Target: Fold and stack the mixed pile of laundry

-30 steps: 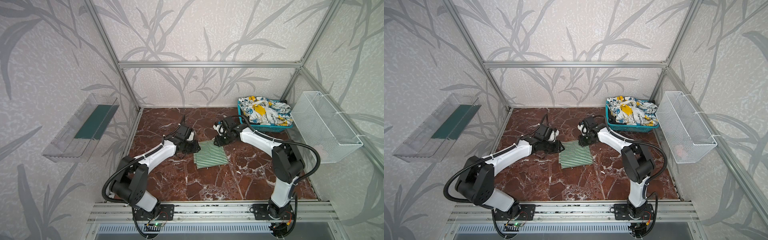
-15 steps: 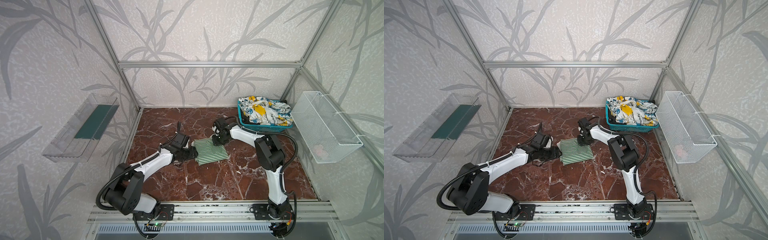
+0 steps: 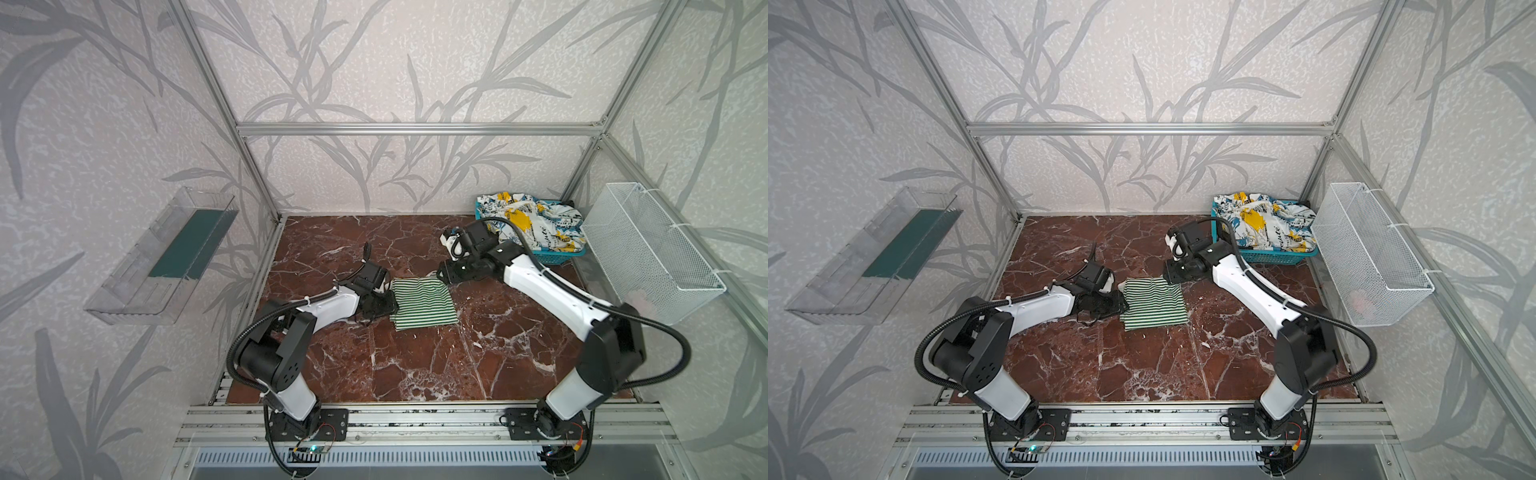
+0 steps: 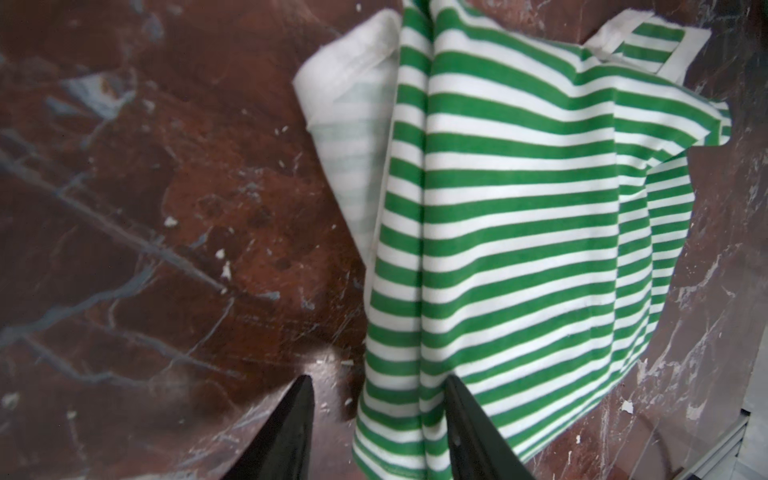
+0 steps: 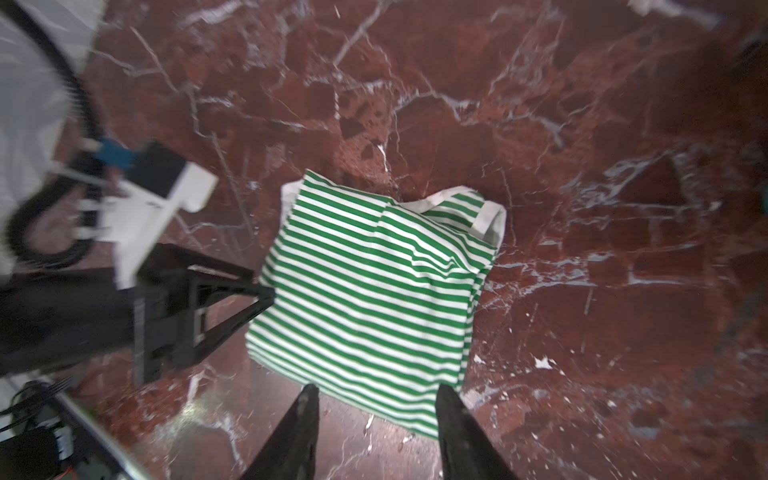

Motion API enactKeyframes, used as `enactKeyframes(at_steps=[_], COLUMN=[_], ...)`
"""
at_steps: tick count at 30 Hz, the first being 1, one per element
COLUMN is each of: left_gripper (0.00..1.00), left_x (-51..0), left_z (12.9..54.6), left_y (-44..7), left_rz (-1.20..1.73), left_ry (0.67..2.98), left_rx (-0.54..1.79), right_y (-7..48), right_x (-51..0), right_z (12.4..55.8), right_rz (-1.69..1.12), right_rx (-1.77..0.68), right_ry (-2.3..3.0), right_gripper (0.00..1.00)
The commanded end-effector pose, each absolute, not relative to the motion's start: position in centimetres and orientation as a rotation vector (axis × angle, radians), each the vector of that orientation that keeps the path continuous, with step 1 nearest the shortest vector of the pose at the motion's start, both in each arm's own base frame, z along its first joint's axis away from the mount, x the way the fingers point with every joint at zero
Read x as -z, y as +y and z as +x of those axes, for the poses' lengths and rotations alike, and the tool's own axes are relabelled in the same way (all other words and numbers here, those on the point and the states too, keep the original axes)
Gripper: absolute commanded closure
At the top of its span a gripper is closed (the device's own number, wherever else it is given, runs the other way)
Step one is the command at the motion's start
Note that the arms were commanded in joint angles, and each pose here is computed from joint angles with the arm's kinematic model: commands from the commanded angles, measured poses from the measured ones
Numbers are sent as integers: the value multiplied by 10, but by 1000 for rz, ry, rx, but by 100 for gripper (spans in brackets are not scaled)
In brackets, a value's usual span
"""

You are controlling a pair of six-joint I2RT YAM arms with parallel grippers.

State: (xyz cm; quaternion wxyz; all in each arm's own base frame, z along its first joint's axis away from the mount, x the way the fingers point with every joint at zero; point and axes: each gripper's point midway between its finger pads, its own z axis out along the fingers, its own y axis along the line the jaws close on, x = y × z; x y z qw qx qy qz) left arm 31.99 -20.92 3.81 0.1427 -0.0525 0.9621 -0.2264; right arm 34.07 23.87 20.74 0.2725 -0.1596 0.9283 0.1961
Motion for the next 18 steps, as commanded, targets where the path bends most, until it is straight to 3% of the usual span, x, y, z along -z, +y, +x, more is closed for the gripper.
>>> enactKeyframes(at_steps=[1, 5, 9, 13, 18], left_gripper=[56, 61, 73, 89, 97], left_x=[-40, -30, -21, -15, -29], left_z=[331, 335, 342, 363, 415], left_y=[-221, -229, -230, -199, -136], left_rz=[-119, -135, -154, -208, -269], left_ry=[2759, 2780, 2817, 2859, 2867], left_rx=[704, 743, 701, 472, 255], right_y=[208, 183, 159, 147, 137], right_x=[-199, -202, -194, -185, -183], right_z=[305, 276, 252, 238, 230], right_rz=[-416, -333, -239, -187, -183], right_rx=[-448, -445, -425, -418, -377], right_ry=[2564, 2528, 2523, 2533, 2548], right_gripper=[51, 47, 45, 44, 44])
